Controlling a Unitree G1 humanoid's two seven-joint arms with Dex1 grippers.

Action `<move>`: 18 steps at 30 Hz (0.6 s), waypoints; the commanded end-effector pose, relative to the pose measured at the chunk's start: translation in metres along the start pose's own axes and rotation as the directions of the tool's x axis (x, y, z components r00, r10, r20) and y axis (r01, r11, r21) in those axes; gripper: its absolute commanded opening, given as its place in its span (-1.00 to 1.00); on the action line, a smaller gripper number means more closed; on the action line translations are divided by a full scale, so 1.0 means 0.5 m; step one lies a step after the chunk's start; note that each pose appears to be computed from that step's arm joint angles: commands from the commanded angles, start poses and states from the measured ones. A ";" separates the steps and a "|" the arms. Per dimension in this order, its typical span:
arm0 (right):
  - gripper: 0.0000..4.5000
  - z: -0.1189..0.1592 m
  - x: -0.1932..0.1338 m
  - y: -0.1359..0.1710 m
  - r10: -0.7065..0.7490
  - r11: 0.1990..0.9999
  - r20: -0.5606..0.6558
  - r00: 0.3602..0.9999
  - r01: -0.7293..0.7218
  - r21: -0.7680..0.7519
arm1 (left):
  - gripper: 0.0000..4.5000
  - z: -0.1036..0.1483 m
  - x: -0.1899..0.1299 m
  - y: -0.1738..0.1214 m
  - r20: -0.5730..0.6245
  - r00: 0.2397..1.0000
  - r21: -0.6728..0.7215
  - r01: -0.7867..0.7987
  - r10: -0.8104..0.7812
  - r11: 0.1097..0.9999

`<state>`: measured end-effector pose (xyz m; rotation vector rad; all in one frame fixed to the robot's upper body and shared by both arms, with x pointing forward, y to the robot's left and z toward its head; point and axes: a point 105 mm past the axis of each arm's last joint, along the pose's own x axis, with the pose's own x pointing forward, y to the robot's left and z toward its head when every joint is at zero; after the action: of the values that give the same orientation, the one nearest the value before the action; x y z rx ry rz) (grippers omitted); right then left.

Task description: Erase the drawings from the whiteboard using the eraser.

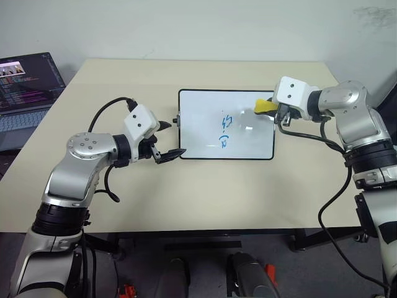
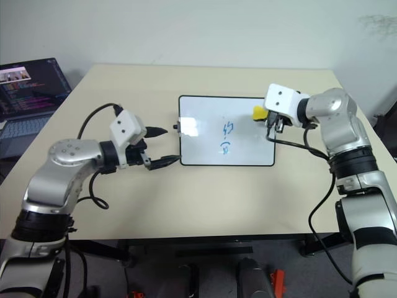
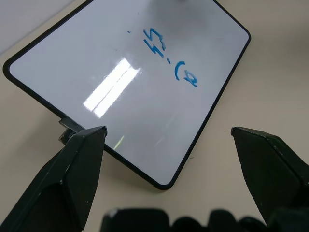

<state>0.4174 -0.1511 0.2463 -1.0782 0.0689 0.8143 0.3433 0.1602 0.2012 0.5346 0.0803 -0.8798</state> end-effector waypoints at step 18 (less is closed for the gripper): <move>-0.53 0.050 0.032 0.028 0.008 1.000 0.082 0.997 -0.007 -0.013 | 1.00 0.001 -0.008 0.001 -0.017 1.000 0.037 -0.013 0.014 0.999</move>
<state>0.4145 -0.1279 0.2324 -1.0465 0.0494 0.8693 0.3426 0.1608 0.1975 0.5402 0.0919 -0.8788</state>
